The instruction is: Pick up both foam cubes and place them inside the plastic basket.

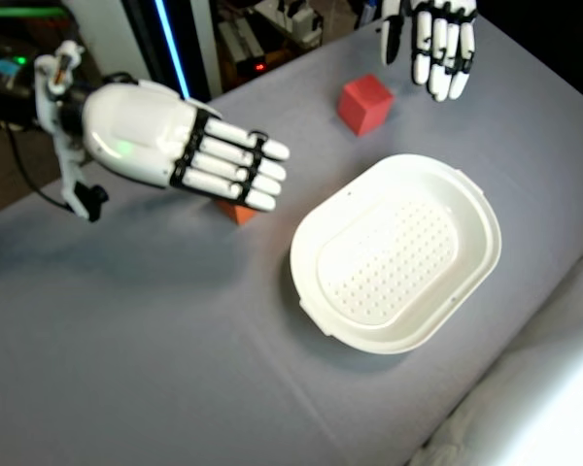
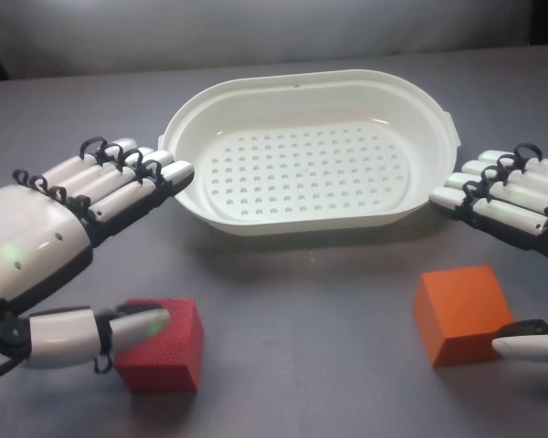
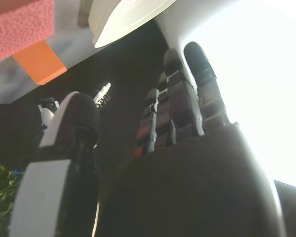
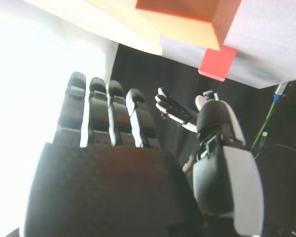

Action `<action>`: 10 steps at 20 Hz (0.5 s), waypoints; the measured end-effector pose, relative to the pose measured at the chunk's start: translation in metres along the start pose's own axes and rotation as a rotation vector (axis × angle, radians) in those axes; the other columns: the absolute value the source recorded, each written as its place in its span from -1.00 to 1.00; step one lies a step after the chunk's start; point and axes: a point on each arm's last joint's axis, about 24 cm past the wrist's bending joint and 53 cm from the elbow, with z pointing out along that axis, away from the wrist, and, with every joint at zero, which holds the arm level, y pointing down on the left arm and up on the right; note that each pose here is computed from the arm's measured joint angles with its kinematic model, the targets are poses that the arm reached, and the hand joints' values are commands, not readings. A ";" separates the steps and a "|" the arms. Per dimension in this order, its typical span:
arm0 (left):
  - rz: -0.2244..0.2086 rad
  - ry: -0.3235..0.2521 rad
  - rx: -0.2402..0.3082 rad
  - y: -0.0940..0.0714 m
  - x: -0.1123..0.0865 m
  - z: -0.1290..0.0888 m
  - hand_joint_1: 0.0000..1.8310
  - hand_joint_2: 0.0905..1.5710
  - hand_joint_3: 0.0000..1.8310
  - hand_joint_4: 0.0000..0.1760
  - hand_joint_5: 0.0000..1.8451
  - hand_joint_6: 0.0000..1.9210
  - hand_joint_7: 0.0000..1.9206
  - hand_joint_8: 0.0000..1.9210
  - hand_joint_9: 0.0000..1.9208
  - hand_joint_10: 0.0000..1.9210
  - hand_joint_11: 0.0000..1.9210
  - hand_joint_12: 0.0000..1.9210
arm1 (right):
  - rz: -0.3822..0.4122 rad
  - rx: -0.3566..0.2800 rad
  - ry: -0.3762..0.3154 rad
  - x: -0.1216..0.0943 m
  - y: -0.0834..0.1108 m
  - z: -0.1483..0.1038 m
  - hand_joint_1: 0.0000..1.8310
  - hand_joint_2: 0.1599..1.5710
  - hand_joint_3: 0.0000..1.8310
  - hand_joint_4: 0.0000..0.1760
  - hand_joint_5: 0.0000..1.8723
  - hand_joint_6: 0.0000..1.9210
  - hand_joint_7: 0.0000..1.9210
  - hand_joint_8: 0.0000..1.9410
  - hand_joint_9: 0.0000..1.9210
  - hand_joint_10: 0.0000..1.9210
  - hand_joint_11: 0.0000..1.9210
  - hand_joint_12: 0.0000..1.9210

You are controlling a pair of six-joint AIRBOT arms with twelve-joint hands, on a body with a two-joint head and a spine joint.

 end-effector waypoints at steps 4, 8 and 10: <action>0.003 0.025 0.010 -0.001 0.007 0.005 -0.49 0.26 -1.00 -0.30 -1.00 -1.00 -1.00 -1.00 -1.00 -1.00 -1.00 -1.00 | 0.003 0.003 0.005 0.002 0.000 -0.001 -0.36 0.31 -0.99 -0.97 -1.00 -1.00 -1.00 -1.00 -1.00 -1.00 -1.00 -1.00; -0.006 0.050 -0.002 0.005 0.013 0.006 -0.37 0.15 -1.00 -0.27 -1.00 -1.00 -1.00 -1.00 -1.00 -1.00 -1.00 -1.00 | 0.003 0.007 0.009 0.004 -0.002 -0.002 -0.35 0.28 -1.00 -1.00 -1.00 -1.00 -1.00 -1.00 -1.00 -1.00 -1.00 -1.00; -0.036 0.094 -0.020 0.010 0.028 0.007 -0.35 0.14 -1.00 -0.24 -1.00 -1.00 -1.00 -1.00 -1.00 -1.00 -1.00 -1.00 | 0.004 0.010 0.012 0.006 -0.005 0.000 -0.40 0.27 -1.00 -1.00 -1.00 -1.00 -1.00 -1.00 -1.00 -1.00 -1.00 -1.00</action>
